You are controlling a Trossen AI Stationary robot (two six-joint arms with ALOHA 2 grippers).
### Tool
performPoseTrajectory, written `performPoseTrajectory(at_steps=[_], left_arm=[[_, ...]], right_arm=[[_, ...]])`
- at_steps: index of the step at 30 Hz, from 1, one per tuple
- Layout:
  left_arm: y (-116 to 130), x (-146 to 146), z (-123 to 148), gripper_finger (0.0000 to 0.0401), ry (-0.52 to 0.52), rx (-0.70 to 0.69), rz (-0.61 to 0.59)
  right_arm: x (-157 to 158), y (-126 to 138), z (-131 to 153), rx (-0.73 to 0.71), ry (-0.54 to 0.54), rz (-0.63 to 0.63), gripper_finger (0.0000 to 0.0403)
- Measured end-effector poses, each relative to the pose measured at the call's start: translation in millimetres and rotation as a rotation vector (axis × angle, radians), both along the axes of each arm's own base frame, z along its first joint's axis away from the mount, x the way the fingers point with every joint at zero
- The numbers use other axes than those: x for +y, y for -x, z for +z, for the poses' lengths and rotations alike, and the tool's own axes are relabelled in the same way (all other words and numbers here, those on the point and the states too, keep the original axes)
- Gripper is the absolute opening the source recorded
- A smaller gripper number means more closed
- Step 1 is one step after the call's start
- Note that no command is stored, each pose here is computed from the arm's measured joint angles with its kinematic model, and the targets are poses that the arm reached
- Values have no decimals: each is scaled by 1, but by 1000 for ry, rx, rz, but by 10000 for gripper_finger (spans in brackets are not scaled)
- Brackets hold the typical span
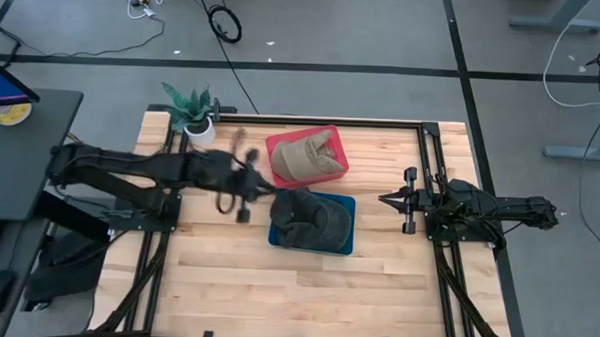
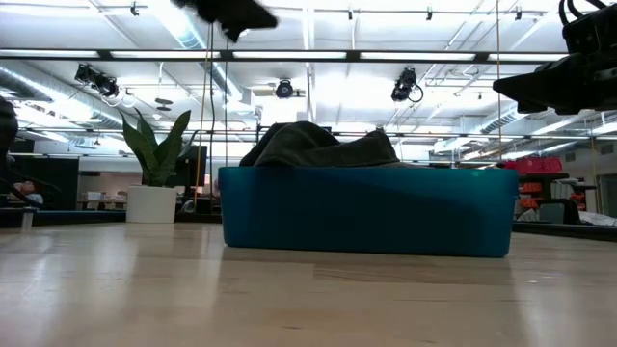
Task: Pick & Place hat
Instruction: Return to Home Position
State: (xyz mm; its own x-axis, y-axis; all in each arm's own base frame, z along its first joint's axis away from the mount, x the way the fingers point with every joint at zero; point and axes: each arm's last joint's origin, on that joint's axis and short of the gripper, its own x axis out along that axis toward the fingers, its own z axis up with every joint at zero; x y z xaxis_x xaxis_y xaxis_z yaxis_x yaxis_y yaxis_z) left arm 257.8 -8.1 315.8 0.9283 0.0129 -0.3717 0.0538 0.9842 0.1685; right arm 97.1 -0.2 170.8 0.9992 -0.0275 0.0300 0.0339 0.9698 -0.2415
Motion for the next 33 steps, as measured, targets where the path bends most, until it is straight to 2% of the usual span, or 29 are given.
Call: performPoseTrajectory(at_steps=[2,6,12,17,27,33], left_arm=[[20,11,-5,25,13,-58,56],[62,23,-8,25,63,-264,126],[116,18,-18,25,76,-545,47],[151,15,-28,25,113,-747,46],[194,13,-48,25,156,-1001,48],[193,13,-57,25,193,-1097,39]], right_arm=[[0,0,0,-1,0,0,24],[0,0,0,-1,0,0,24],[0,0,0,0,0,0,24],[0,0,0,0,0,0,24],[0,0,0,0,0,0,24],[0,0,0,0,0,0,24]])
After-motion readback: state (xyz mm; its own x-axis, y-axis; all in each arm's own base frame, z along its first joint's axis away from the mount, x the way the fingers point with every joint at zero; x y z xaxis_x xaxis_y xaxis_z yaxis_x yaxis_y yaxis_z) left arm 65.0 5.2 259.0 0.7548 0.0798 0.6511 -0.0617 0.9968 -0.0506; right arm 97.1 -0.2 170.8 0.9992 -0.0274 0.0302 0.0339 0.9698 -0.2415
